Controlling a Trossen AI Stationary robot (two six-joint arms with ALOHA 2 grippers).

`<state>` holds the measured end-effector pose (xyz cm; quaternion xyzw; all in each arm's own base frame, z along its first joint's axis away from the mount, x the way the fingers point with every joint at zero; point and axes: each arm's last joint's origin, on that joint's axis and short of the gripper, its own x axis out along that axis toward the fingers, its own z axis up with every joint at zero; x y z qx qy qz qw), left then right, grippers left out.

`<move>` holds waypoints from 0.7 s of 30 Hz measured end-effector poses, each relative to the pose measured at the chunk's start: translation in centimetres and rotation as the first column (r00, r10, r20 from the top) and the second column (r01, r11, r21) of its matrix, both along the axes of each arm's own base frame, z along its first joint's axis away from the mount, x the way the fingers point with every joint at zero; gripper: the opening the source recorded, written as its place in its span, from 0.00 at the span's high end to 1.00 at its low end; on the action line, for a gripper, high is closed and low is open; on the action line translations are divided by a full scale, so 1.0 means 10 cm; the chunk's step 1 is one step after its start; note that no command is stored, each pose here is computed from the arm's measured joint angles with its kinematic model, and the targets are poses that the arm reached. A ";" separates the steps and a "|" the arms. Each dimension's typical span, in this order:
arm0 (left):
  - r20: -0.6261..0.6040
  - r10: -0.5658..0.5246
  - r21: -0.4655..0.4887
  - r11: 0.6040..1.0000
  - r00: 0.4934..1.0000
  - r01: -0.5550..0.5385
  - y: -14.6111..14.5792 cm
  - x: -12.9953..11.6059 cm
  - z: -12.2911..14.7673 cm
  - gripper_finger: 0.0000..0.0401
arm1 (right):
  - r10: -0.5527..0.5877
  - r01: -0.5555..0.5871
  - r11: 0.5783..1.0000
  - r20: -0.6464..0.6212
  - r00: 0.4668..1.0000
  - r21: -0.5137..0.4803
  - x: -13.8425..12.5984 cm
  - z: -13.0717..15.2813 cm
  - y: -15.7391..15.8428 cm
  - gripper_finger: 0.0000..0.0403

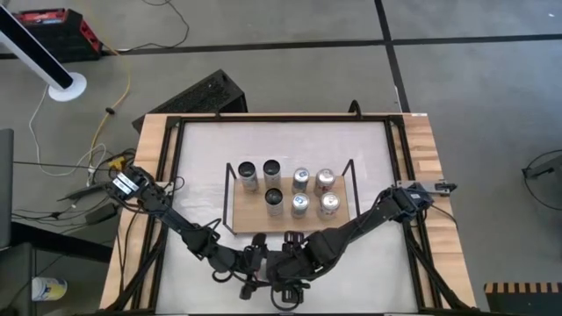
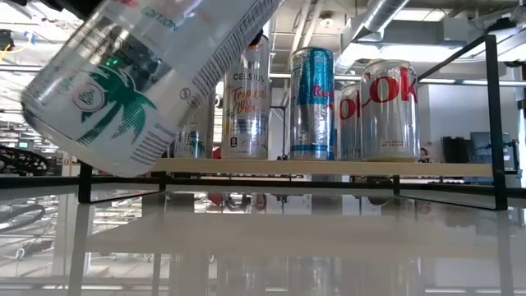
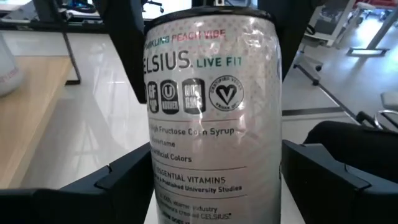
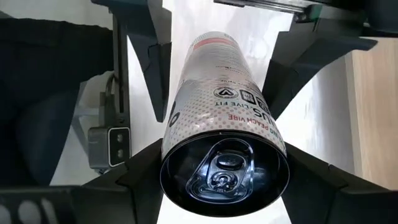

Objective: Place canned beverage on shelf
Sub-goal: Put the white pink soda can on the shelf aligned with the other white pink soda can

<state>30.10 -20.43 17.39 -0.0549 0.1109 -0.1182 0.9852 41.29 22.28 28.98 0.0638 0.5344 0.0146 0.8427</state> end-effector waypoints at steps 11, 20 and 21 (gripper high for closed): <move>-0.058 -0.076 0.002 0.997 0.995 0.076 0.03 0.04 -0.01 0.44 | -0.023 0.022 0.999 0.025 0.999 0.027 0.02 0.01 0.02 0.24; -0.138 -0.095 0.060 0.993 0.986 0.104 0.07 -0.02 0.00 0.44 | -0.036 0.036 0.999 -0.039 0.999 -0.002 -0.07 0.04 -0.02 0.12; -0.147 -0.098 0.066 0.992 0.984 0.109 0.07 -0.04 0.03 0.44 | -0.042 0.041 0.999 -0.067 0.997 -0.015 -0.11 0.04 -0.02 0.12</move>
